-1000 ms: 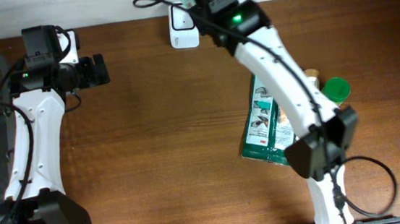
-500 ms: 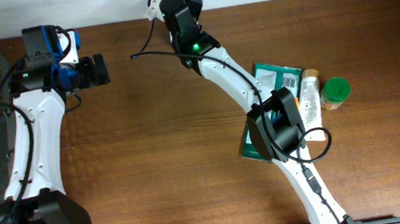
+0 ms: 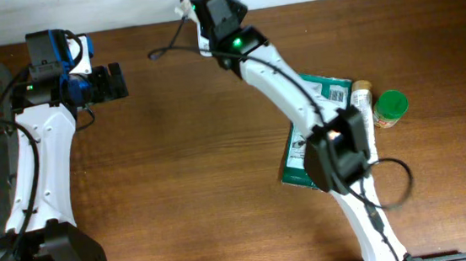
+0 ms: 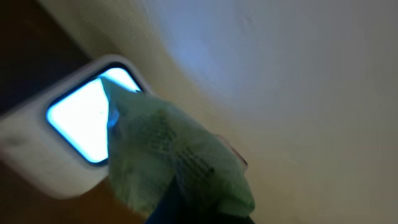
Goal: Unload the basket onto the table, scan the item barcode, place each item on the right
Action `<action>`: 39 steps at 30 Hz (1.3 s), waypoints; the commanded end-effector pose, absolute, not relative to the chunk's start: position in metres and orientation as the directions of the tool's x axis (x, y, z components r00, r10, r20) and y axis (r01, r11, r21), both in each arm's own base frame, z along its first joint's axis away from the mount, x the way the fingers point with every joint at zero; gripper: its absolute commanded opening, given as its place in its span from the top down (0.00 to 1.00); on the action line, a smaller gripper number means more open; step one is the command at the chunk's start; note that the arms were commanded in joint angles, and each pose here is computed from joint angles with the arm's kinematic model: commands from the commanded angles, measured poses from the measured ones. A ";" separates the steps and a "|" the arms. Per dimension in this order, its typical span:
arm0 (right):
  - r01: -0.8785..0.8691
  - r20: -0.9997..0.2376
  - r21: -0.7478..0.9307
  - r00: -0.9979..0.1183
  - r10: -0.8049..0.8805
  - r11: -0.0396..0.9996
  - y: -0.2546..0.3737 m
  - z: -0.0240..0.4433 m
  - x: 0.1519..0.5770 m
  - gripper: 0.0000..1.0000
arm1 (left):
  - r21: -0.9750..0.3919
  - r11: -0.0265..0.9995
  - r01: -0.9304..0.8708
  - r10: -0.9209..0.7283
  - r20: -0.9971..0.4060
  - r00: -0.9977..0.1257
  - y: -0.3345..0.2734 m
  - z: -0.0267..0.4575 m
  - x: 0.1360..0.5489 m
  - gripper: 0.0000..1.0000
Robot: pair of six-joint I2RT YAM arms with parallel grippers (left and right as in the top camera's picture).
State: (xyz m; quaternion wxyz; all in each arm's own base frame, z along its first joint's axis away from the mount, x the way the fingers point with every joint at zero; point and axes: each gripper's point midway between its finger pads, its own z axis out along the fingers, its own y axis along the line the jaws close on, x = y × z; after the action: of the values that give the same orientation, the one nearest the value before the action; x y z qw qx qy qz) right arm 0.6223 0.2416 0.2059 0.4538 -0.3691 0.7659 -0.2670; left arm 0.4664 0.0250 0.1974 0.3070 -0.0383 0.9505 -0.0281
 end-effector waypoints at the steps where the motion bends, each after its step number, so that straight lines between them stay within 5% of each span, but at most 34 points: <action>1: -0.318 -0.835 -0.361 -0.308 -0.455 0.877 0.242 0.339 0.559 0.96 | -0.076 0.996 -0.052 -0.088 -0.602 -0.794 0.025 0.207 0.468 0.01; 5: -0.266 -0.799 0.023 -0.584 -0.142 0.964 0.196 0.366 0.470 0.96 | -0.076 0.996 -0.053 -0.088 -0.602 -0.794 0.025 0.207 0.467 0.01; 9: -0.055 -0.616 0.054 -0.787 -0.010 0.997 0.110 0.345 0.413 0.96 | -0.076 0.996 -0.052 -0.088 -0.602 -0.794 0.025 0.207 0.468 0.01; 14: 0.163 -0.221 -0.051 -0.964 0.148 0.985 0.023 0.211 0.390 0.96 | -0.076 0.996 -0.053 -0.088 -0.602 -0.794 0.025 0.207 0.468 0.01; 19: 0.273 -0.069 -0.022 -0.960 0.271 0.962 -0.015 0.100 0.373 0.96 | -0.076 0.996 -0.053 -0.088 -0.602 -0.794 0.025 0.207 0.468 0.01; 20: 0.298 -0.052 -0.012 -0.954 0.297 0.955 -0.022 0.093 0.369 0.90 | -0.076 0.996 -0.053 -0.088 -0.602 -0.794 0.025 0.207 0.468 0.01; 22: 0.320 -0.039 -0.015 -0.947 0.319 0.947 -0.031 0.092 0.364 0.55 | -0.076 0.996 -0.053 -0.088 -0.602 -0.794 0.025 0.207 0.468 0.01; 23: 0.293 -0.026 0.009 -0.956 0.293 0.956 -0.028 0.096 0.362 0.48 | -0.076 0.996 -0.053 -0.088 -0.602 -0.794 0.025 0.207 0.468 0.01; 26: 0.159 -0.115 0.153 -0.977 0.177 0.975 -0.003 0.156 0.365 0.46 | -0.076 0.996 -0.053 -0.088 -0.602 -0.794 0.025 0.207 0.468 0.01; 28: -0.022 -0.260 0.256 -0.964 0.047 0.967 0.028 0.217 0.356 0.21 | -0.076 0.996 -0.053 -0.088 -0.602 -0.794 0.025 0.207 0.467 0.01; 31: -0.162 -0.509 0.236 -0.860 -0.020 0.958 0.054 0.306 0.313 0.16 | -0.076 0.996 -0.053 -0.088 -0.602 -0.794 0.025 0.207 0.468 0.01; 32: -0.197 -0.574 0.224 -0.818 -0.034 0.954 0.059 0.329 0.293 0.02 | -0.076 0.996 -0.053 -0.088 -0.602 -0.794 0.025 0.207 0.468 0.01; 39: -0.230 -0.828 0.102 -0.559 -0.046 0.968 0.045 0.410 0.186 0.01 | -0.076 0.996 -0.053 -0.088 -0.602 -0.794 0.025 0.207 0.468 0.01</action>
State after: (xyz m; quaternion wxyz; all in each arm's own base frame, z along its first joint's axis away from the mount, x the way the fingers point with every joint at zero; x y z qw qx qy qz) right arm 0.2021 0.0557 0.3991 0.4310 -0.0801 0.8892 0.1310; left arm 0.4667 0.0251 0.1976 0.3078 -0.0384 0.9503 -0.0277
